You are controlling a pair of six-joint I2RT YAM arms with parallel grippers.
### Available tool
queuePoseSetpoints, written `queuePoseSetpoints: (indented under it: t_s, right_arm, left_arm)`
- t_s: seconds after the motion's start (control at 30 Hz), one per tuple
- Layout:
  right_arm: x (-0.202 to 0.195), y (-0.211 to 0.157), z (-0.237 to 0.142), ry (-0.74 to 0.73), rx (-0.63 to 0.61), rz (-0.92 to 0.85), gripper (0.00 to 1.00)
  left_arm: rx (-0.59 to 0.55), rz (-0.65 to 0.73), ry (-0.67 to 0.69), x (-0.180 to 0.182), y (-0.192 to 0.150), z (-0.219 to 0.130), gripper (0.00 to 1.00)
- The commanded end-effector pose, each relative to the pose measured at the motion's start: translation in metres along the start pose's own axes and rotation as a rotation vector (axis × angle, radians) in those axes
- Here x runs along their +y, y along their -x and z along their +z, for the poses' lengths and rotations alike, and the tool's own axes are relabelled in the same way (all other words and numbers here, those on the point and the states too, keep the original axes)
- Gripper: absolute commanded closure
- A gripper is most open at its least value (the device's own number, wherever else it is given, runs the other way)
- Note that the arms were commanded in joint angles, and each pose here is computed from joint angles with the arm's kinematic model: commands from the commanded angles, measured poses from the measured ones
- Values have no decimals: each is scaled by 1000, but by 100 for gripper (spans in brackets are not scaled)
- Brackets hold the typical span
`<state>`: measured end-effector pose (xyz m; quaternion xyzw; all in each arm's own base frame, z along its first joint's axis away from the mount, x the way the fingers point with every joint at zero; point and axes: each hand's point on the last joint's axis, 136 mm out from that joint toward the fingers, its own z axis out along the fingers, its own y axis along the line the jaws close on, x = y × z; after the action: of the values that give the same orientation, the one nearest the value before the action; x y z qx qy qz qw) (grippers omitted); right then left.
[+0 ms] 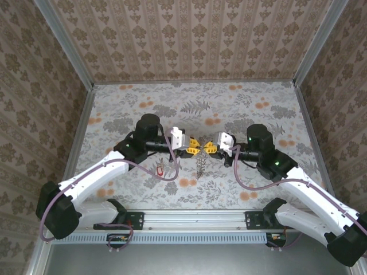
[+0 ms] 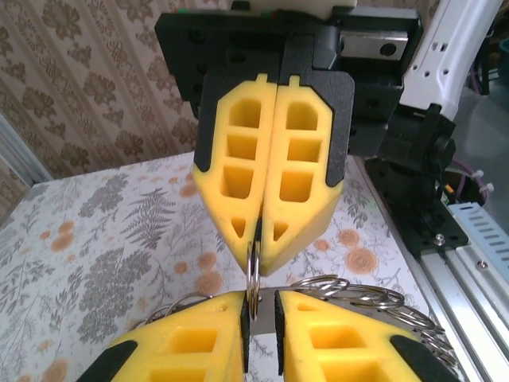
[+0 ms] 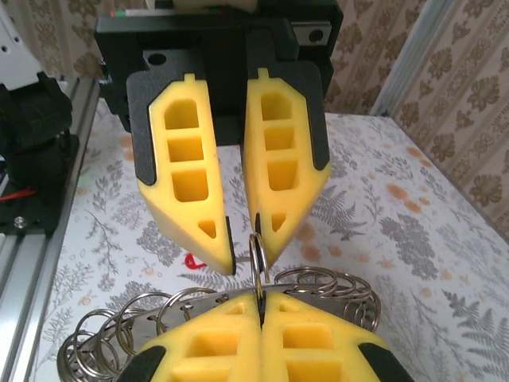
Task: Put the keys on the keyring
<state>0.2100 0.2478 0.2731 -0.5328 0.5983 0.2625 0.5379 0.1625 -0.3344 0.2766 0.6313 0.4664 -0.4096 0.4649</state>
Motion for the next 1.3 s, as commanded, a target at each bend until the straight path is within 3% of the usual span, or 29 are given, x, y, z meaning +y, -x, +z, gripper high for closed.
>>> queuePoseSetpoints:
  t_s: [0.0,0.17,0.3,0.43,0.53,0.63,0.73,0.87,1.27]
  right_arm:
    - [-8,8,-4,-35,15,-48,100]
    - [-10,5,-1,-31,44,-44,100]
    - [-13,6,-2,-42,47,-44,100]
    - [-12,10,-3,-39,22,-37,100]
    - [-11,13,-3,-40,2,-27,100]
    - [-12,17,-6,-29,-54,22,100]
    - [-11,25,-14,24,-165,111,84]
    - [-8,28,-18,50,-234,148,74]
    - [-6,24,-16,65,-234,154,79]
  left_arm:
    - [25,19,2,8,6,2,81]
    - [11,22,-24,13,12,9,82]
    - [12,25,-41,11,11,11,91]
    - [27,13,-41,11,7,13,88]
    - [31,11,-56,8,5,13,100]
    - [-10,19,-52,7,13,13,100]
    - [-82,27,-23,9,25,9,100]
    - [-151,38,-30,8,43,4,100]
    - [-250,42,-49,5,57,1,100]
